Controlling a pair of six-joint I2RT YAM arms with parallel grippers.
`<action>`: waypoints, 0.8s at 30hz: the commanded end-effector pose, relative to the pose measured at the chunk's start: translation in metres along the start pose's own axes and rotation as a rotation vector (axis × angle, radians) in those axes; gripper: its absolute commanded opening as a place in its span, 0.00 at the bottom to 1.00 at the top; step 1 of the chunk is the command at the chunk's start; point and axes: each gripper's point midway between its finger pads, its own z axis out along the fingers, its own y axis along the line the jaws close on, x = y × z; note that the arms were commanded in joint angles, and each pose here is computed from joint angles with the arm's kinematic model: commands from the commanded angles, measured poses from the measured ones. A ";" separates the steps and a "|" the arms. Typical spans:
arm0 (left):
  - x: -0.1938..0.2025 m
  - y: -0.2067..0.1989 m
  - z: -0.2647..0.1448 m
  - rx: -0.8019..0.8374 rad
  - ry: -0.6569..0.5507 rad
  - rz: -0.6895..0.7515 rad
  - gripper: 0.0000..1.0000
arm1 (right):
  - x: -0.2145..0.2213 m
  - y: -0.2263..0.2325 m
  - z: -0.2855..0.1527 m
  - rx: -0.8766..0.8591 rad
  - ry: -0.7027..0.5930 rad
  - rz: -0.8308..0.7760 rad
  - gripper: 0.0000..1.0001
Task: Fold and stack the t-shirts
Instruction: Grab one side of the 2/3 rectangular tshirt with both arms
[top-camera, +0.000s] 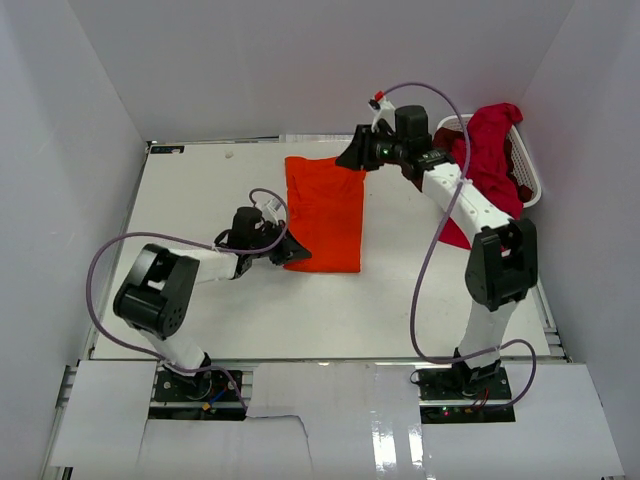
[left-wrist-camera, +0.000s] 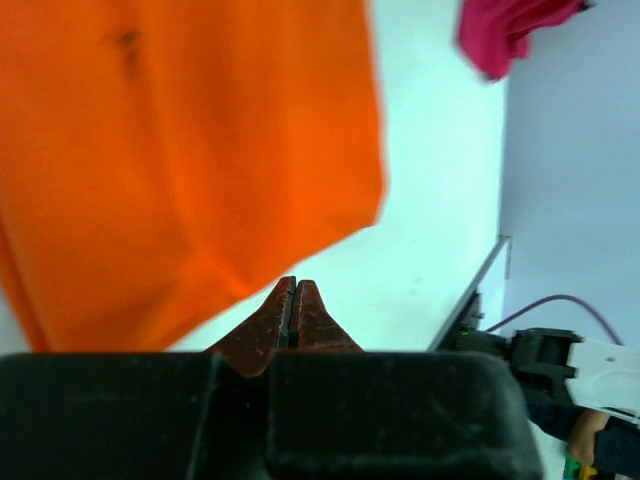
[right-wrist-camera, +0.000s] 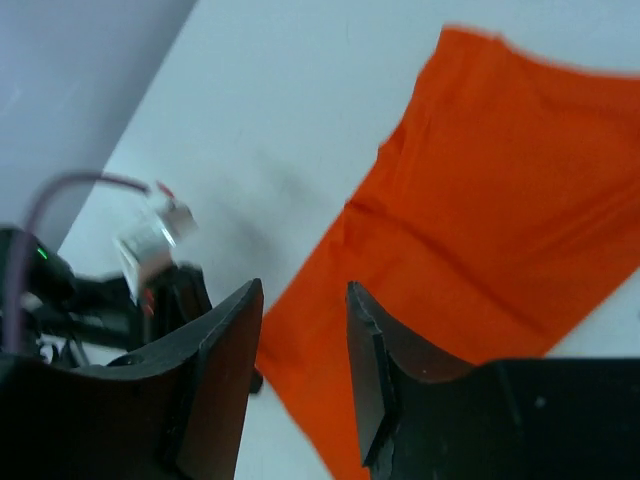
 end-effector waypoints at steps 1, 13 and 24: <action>-0.033 -0.055 -0.026 0.067 -0.089 0.086 0.00 | 0.066 0.000 -0.026 0.007 0.133 0.092 0.46; -0.030 -0.037 -0.054 -0.103 -0.132 0.109 0.65 | 0.197 0.005 -0.089 0.063 0.334 0.259 0.61; -0.015 0.014 -0.054 -0.165 -0.139 0.031 0.94 | 0.247 0.001 -0.095 0.055 0.364 0.382 0.65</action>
